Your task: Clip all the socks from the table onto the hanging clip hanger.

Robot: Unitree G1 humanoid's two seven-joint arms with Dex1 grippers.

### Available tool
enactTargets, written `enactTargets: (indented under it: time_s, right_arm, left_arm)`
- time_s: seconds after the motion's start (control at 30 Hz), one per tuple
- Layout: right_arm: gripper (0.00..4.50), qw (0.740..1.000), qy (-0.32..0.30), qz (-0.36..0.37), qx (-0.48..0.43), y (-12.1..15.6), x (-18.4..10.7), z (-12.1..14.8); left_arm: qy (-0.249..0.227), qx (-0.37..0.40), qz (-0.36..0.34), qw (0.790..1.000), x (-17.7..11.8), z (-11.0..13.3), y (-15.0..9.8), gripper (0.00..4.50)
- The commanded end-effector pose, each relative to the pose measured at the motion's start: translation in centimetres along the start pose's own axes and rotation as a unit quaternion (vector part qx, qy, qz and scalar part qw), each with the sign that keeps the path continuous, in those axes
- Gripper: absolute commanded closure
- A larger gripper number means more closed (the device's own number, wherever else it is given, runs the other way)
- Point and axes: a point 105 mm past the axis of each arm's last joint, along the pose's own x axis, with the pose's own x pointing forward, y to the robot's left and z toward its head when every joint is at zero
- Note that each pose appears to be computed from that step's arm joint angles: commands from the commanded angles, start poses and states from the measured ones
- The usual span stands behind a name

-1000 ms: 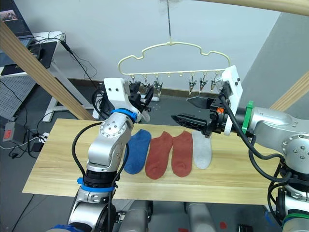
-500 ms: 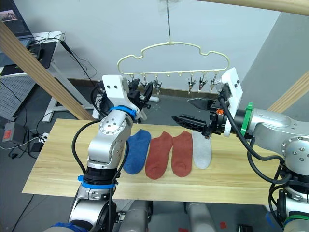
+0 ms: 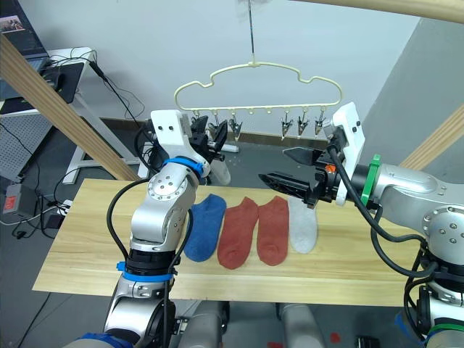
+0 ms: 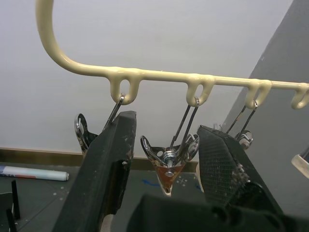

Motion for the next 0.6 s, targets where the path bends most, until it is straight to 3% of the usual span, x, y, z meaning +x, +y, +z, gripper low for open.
enactTargets:
  time_s: [0.03, 0.23, 0.47, 0.6]
  right_arm:
    - [0.0, 1.0, -0.016, 0.012, -0.015, 0.9, -0.2, 0.6]
    - [0.0, 1.0, -0.015, 0.013, -0.013, 0.9, -0.1, 0.5]
    - [0.0, 1.0, -0.011, 0.012, -0.012, 0.9, 0.0, 0.4]
    - [0.0, 0.999, 0.038, -0.019, -0.005, -0.2, 0.4, -1.6]
  left_arm:
    - [-0.037, -0.003, -0.008, 0.999, 0.2, 1.9, -0.3, 2.74]
    - [-0.039, -0.003, -0.009, 0.999, 0.2, 2.0, -0.4, 4.46]
    - [-0.035, -0.001, -0.017, 0.999, 0.0, 2.1, -0.4, 4.46]
    - [-0.02, -0.036, -0.032, 0.999, -0.2, 2.3, 0.0, 4.46]
